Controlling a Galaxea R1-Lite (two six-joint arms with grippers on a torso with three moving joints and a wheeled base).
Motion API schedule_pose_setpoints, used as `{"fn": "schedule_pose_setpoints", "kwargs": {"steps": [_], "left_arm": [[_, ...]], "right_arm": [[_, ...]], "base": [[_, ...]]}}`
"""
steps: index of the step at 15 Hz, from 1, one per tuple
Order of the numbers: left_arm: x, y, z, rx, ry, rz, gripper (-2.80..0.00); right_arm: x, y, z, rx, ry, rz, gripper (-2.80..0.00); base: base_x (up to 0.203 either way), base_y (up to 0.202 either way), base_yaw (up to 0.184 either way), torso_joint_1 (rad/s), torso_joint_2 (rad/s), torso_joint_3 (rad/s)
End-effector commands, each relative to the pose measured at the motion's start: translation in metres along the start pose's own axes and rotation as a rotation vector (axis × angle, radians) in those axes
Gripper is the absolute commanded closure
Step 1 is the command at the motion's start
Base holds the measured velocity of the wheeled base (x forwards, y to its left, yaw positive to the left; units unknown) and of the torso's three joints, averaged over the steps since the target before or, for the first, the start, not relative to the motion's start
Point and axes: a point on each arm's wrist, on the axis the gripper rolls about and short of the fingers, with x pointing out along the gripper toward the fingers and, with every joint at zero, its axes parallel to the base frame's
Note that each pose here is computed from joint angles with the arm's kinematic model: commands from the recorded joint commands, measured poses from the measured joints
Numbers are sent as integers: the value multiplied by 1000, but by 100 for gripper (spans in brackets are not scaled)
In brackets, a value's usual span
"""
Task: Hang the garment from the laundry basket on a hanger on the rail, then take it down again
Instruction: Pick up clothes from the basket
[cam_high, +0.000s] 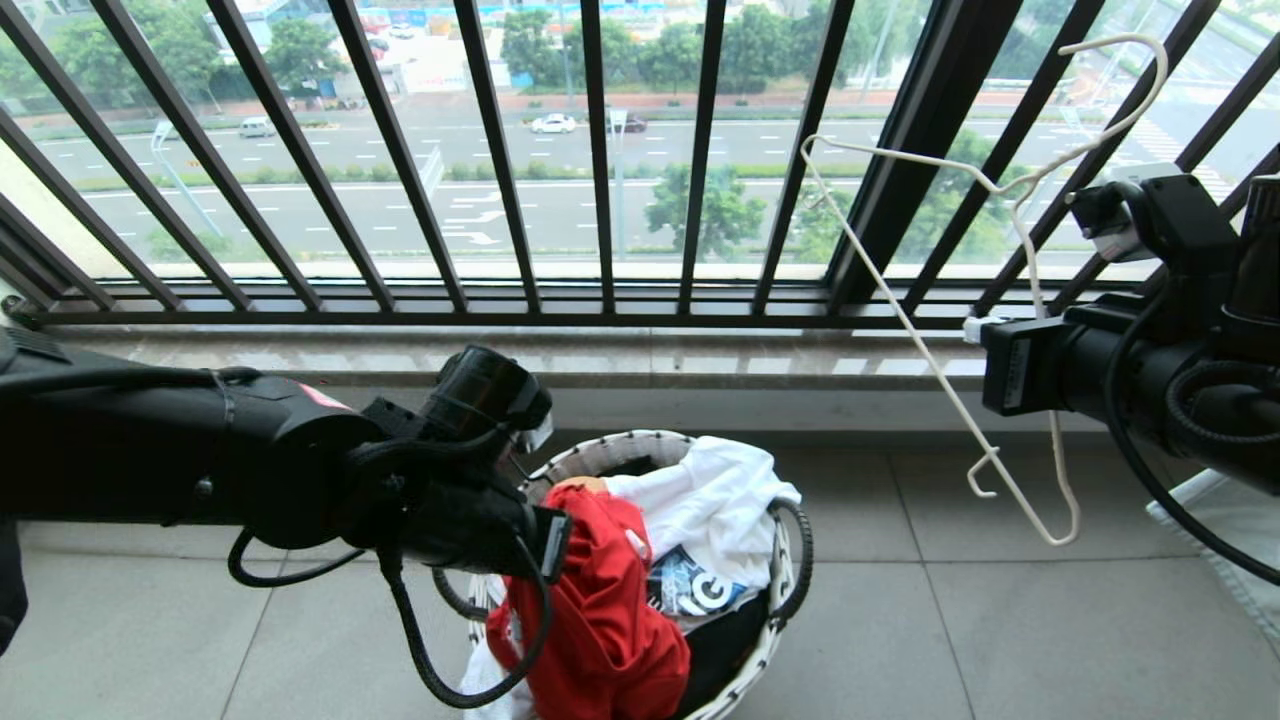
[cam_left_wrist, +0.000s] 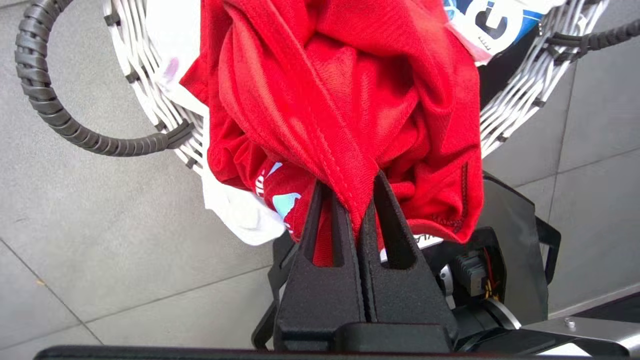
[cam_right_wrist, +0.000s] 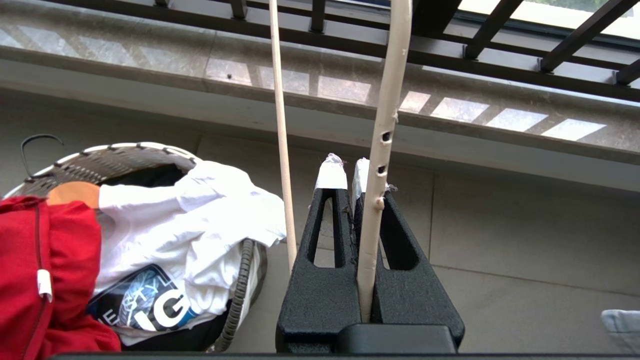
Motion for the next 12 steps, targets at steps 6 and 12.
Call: {"fn": "schedule_pose_setpoints", "kwargs": {"steps": [6, 12], "left_arm": [[-12, -21, -36, 193, 102, 139, 0], [56, -25, -64, 261, 343, 214, 0]], "right_arm": [[1, -3, 1, 2, -4, -14, 0], [2, -6, 2, 6, -6, -29, 0]], "base": [[0, 0, 0, 0, 0, 0], [0, 0, 0, 0, 0, 0]]}}
